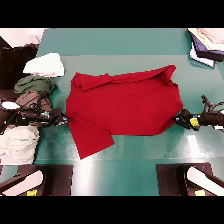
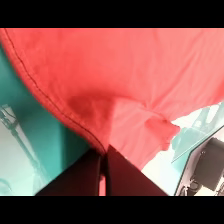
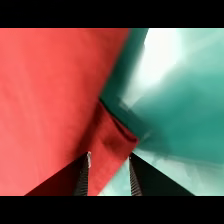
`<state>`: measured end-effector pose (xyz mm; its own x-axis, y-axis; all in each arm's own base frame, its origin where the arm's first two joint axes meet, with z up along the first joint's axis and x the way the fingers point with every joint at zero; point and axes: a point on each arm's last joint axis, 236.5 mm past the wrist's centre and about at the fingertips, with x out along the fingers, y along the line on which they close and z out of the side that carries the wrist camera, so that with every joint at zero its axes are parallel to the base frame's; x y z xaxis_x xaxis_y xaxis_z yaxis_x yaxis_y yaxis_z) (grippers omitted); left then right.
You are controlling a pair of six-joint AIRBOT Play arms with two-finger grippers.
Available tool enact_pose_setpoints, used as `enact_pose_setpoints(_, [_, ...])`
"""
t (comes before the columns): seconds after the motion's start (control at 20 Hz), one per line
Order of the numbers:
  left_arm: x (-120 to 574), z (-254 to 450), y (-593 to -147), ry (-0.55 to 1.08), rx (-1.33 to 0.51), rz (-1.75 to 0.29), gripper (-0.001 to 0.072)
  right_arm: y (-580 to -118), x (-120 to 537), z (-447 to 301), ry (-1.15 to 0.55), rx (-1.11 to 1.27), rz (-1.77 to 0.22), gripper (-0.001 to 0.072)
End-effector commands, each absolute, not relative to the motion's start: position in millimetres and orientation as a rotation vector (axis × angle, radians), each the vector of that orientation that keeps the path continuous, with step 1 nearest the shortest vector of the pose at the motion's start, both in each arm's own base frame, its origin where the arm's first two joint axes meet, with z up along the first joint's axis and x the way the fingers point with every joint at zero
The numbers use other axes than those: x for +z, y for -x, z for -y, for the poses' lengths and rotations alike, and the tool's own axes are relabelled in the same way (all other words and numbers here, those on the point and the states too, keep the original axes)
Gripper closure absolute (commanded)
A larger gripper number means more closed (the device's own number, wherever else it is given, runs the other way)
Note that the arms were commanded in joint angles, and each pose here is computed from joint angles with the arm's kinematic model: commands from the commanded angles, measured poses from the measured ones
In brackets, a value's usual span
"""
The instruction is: Fold the shirts.
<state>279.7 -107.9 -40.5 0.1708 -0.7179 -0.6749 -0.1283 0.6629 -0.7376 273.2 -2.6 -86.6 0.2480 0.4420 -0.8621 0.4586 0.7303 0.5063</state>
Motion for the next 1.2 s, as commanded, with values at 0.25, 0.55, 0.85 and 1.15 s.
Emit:
enact_pose_setpoints(0.25, [-21.7,113.8,-276.1,0.772,-0.559,-1.381,0.0685,-284.5,-57.3,8.7,-0.578,0.053,-1.38,0.0698])
enact_pose_setpoints(0.55, [166.1,86.5,-360.3,0.532,-0.511,-0.821,0.0685,-339.5,135.4,40.4,-0.384,0.02,-0.849,0.0699])
enact_pose_setpoints(0.85, [469.8,98.1,-298.5,0.17,-0.542,-0.096,0.0684,-314.4,407.7,21.5,-0.203,0.041,-0.14,0.0699])
enact_pose_setpoints(1.15, [615.0,141.5,-151.8,-0.008,-0.615,0.341,0.0685,-228.8,537.4,-10.6,-0.006,0.032,0.101,0.0699])
